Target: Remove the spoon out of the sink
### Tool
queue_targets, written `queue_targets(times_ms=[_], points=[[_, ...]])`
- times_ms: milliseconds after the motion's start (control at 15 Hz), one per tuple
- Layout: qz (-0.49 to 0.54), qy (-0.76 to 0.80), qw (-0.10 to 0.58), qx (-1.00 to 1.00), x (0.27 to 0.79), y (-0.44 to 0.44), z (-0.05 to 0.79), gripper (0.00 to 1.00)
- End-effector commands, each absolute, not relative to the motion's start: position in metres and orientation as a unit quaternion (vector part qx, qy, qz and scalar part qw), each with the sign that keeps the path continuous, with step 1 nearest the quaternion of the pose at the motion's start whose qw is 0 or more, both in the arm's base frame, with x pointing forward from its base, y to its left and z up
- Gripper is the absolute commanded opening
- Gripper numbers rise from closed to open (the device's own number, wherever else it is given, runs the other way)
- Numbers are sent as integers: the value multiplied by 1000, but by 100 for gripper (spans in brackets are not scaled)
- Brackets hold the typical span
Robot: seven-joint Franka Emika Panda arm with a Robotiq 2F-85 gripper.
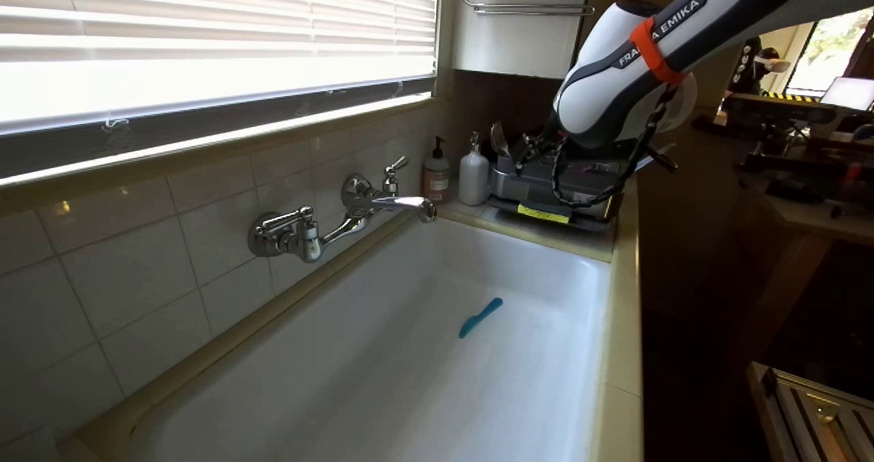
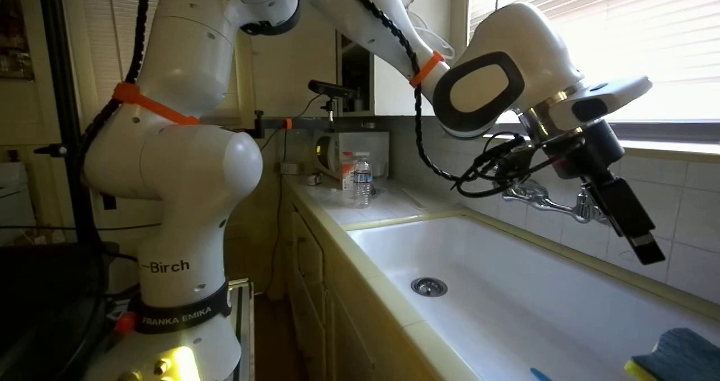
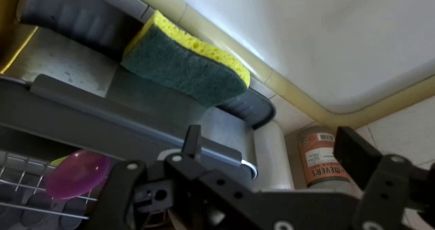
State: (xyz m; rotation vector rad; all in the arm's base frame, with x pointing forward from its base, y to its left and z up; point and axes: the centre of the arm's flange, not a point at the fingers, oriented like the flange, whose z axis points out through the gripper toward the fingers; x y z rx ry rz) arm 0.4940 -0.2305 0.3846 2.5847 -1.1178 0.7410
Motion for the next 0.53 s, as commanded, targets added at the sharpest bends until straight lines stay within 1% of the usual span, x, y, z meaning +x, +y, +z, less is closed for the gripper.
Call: queue_targets(times_ms=[0,267,333,467], points=[[203,-365,101,903,483,-220,388,100],[178,-347,94,916,485,-207,381,100],[195,-360,102,907,493,-214,377,100],[192,-354,100,910,494,-209,376,100]])
